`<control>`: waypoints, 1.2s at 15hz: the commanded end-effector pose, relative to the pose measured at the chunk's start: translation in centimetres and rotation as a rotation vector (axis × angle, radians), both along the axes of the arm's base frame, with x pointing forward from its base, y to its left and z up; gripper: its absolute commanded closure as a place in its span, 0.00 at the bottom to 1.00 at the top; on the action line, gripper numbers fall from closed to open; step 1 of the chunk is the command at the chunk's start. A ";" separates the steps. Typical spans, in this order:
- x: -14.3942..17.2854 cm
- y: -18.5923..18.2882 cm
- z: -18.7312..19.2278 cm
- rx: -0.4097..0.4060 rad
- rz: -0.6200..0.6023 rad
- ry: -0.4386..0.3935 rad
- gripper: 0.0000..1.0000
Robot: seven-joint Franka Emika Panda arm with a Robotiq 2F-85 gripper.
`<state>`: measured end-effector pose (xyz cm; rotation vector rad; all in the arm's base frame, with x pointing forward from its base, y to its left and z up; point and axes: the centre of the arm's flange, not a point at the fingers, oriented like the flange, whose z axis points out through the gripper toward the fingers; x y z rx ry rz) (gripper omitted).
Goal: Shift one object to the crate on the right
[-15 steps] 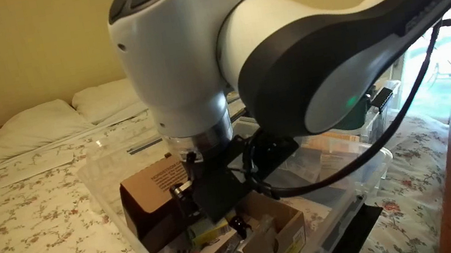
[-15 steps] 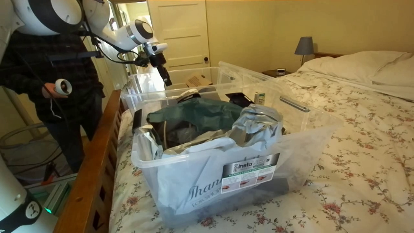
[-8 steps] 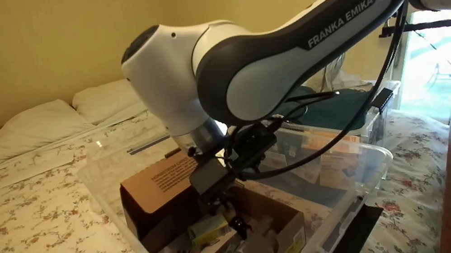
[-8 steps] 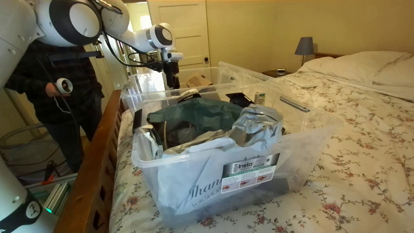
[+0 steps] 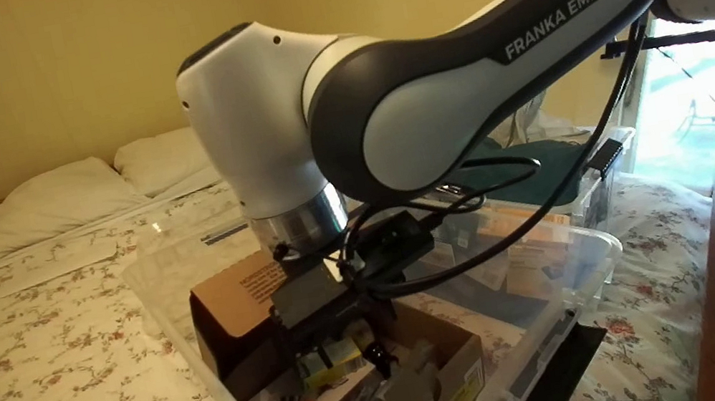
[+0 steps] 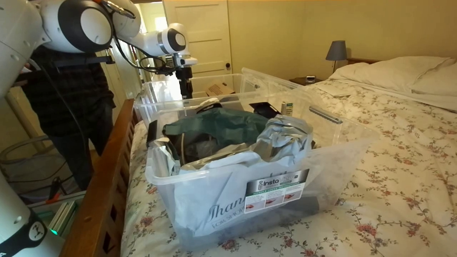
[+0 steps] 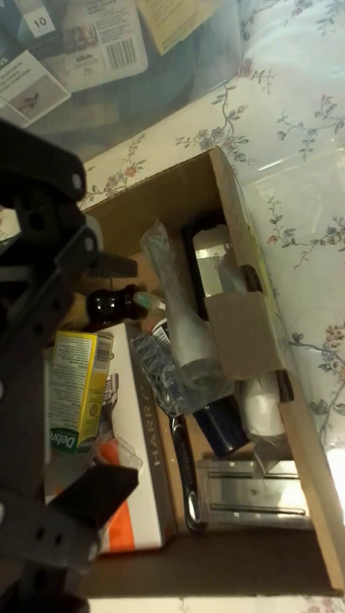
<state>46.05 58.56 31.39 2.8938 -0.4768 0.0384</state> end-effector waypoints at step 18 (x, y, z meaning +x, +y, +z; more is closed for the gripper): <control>5.5 -4.3 -10.6 -0.151 0.000 -0.041 0.00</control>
